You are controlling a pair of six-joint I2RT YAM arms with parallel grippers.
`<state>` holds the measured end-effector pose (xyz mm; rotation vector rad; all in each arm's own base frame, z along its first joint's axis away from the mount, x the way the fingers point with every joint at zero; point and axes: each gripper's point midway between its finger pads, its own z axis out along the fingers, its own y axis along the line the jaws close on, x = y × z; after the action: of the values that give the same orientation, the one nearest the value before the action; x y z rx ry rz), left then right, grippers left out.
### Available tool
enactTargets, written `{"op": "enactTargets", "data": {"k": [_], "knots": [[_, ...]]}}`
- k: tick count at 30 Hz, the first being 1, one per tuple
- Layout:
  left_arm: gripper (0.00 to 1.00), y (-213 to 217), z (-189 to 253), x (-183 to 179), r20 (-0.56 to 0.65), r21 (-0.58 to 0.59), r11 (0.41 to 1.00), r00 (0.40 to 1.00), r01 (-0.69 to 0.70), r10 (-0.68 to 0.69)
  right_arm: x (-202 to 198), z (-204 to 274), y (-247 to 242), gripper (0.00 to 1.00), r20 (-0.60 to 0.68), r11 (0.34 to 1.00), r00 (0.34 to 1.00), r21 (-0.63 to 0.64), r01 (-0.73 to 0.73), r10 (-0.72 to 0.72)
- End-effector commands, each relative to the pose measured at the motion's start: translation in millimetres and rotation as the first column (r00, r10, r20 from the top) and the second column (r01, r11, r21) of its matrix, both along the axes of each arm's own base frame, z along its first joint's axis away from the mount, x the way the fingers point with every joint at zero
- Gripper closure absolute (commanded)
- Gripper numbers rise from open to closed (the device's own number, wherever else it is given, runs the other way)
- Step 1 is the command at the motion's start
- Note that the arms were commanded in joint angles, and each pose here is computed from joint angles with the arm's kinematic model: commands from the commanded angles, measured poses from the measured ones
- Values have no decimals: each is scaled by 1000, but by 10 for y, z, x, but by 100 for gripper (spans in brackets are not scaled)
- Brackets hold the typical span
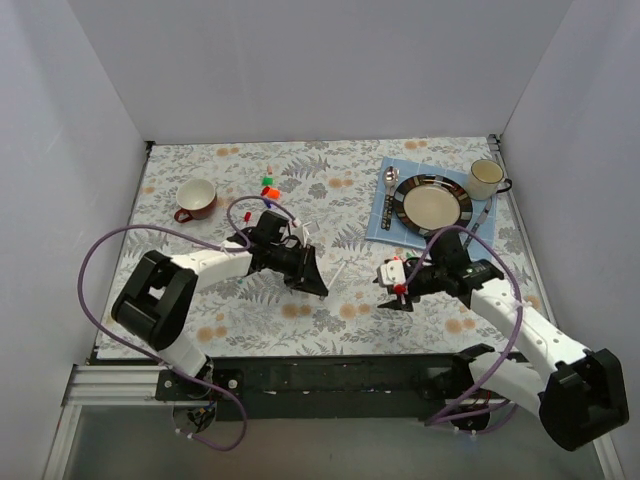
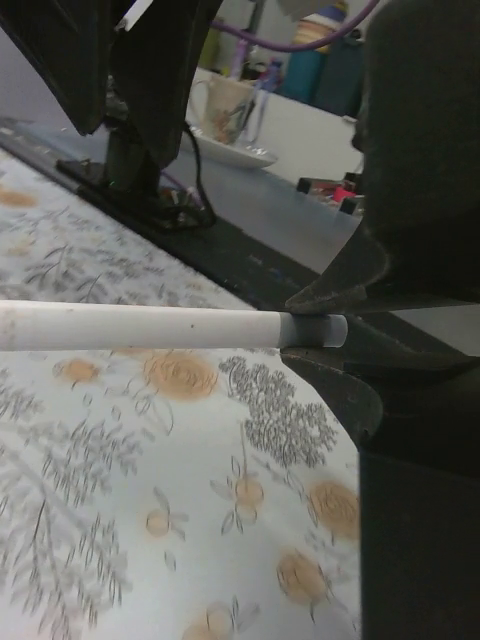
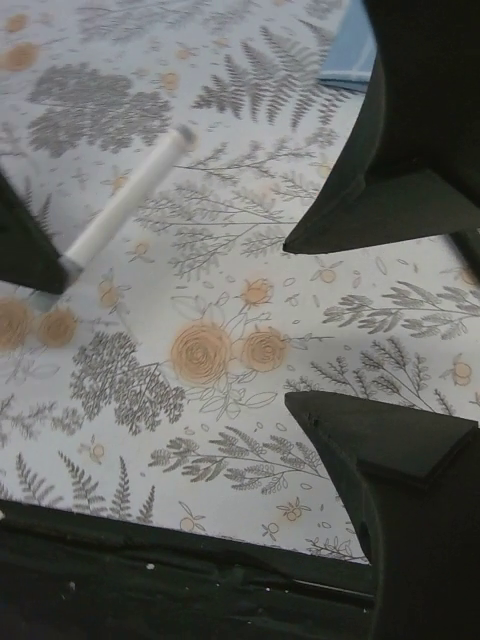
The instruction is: Open the pen caps
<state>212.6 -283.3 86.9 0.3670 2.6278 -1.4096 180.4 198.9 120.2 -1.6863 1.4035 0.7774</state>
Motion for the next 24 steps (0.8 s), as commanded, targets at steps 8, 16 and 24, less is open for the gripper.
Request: {"op": "enactTargets", "data": {"k": [8,16,24], "knots": [[100,-379,72,-740,-133,-162,940,937,302,-324,-304,80,387,33,259,928,894,-25,-372,365],[100,-559,110,-844,-131,-183,912,910,367,-393,-403,-265,515,34,219,896,869,-128,-425,443],[100,-659,118,-942,-130,-190,893,891,409,-435,-377,-488,520,46,194,886,869,-204,-417,454]]}}
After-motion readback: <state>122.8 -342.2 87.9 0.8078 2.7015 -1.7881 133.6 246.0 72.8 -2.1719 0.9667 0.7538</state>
